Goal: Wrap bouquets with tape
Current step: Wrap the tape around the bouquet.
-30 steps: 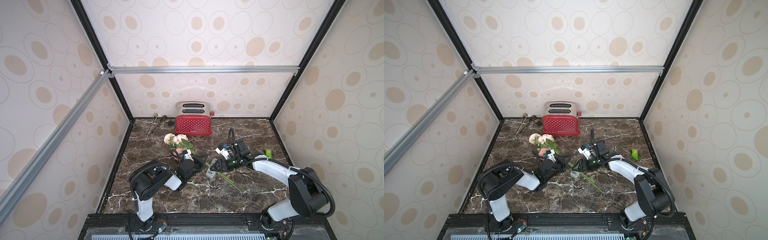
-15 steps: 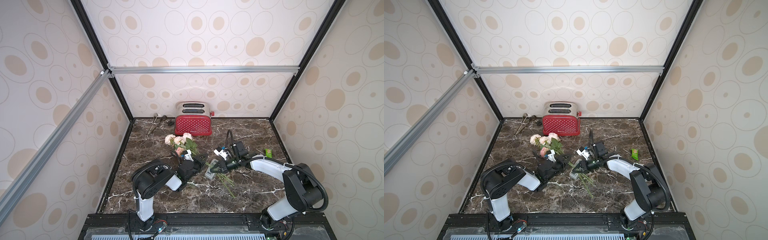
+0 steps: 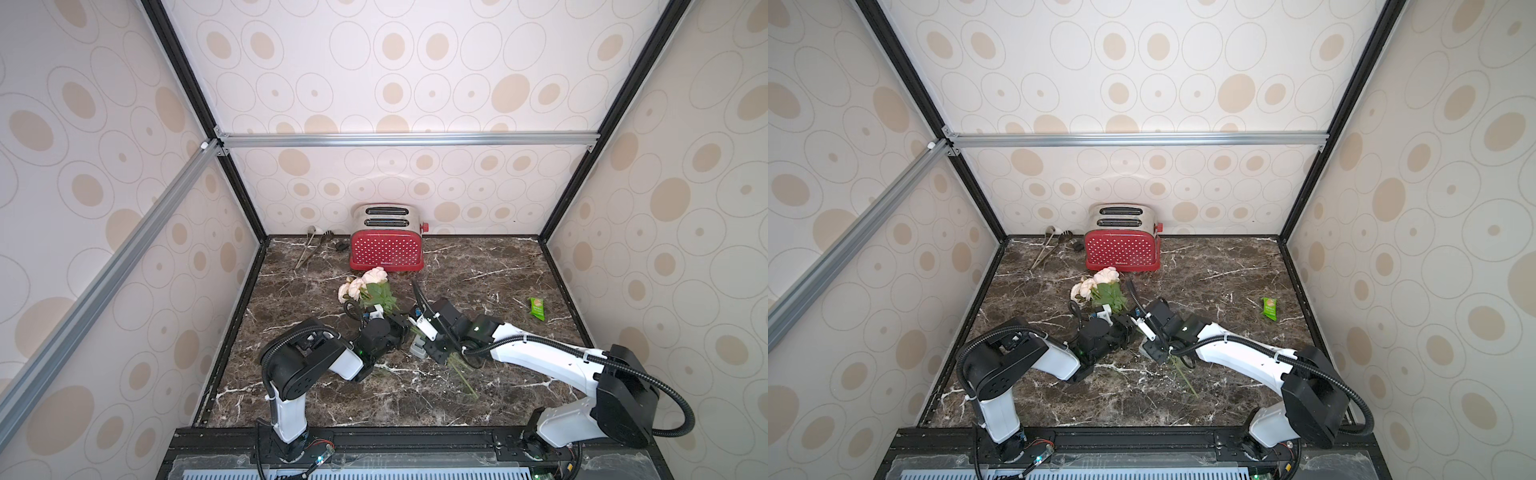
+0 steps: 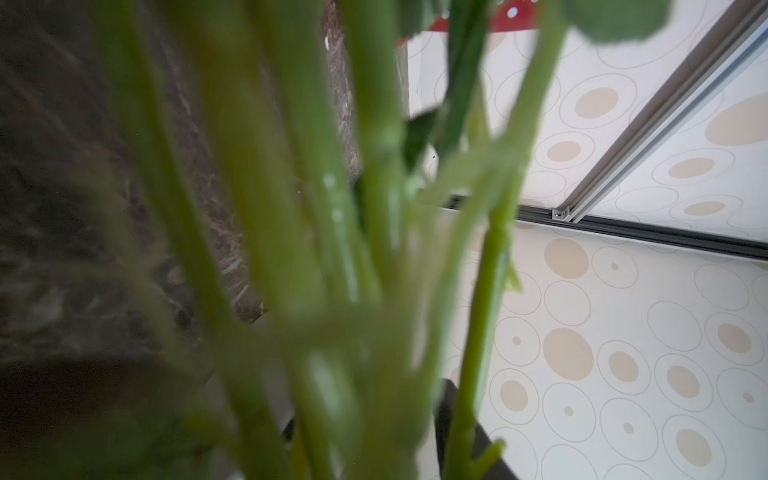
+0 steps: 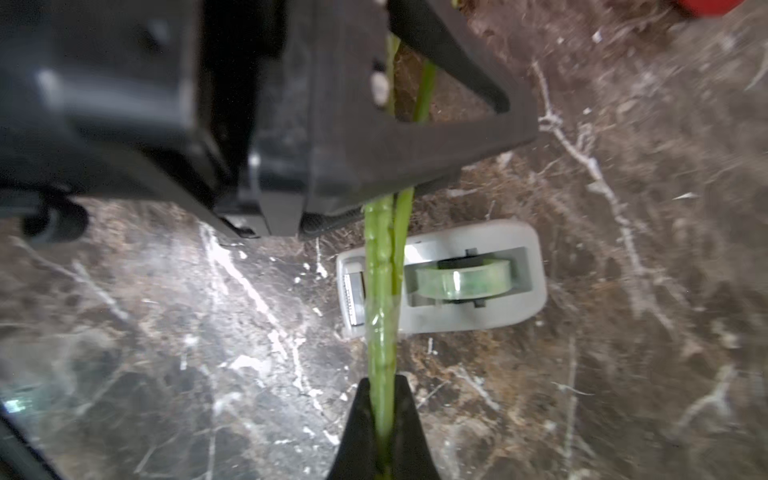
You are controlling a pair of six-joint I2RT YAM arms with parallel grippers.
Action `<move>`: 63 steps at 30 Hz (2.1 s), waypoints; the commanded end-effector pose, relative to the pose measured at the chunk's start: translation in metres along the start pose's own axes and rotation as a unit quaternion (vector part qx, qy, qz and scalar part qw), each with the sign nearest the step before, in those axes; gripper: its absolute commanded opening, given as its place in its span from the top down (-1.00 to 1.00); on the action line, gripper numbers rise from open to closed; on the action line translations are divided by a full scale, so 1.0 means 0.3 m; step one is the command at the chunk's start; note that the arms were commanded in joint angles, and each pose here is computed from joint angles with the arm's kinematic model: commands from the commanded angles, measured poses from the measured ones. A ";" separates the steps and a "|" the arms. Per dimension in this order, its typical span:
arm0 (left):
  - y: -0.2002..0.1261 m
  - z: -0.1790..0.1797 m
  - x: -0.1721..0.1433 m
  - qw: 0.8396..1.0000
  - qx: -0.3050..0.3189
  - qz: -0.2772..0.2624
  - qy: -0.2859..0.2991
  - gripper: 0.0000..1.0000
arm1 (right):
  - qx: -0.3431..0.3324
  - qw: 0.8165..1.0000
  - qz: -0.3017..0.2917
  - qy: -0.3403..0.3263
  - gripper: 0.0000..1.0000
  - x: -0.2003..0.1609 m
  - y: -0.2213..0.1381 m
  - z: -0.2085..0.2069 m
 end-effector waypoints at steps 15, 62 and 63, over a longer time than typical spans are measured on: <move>0.008 -0.076 0.024 1.000 -0.020 -0.005 0.023 1.00 | 0.087 0.992 -0.014 0.091 -0.48 0.029 -0.081 0.010; 0.004 0.012 -0.025 0.997 0.053 0.056 -0.024 0.75 | -0.253 0.946 -0.104 -0.175 1.00 0.062 -0.030 0.023; 0.004 0.007 -0.021 0.997 0.051 0.055 -0.022 0.91 | -0.265 0.941 -0.104 -0.183 1.00 0.059 -0.026 0.025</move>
Point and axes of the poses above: each gripper's point midway between its finger pads, its own y axis out along the fingers, its own z axis along the line the jaws close on, x = y × z, the point moved 2 cm from there along -y, back along the fingers, and after that the axes turned 14 degrees about y, right-handed, at the moved point
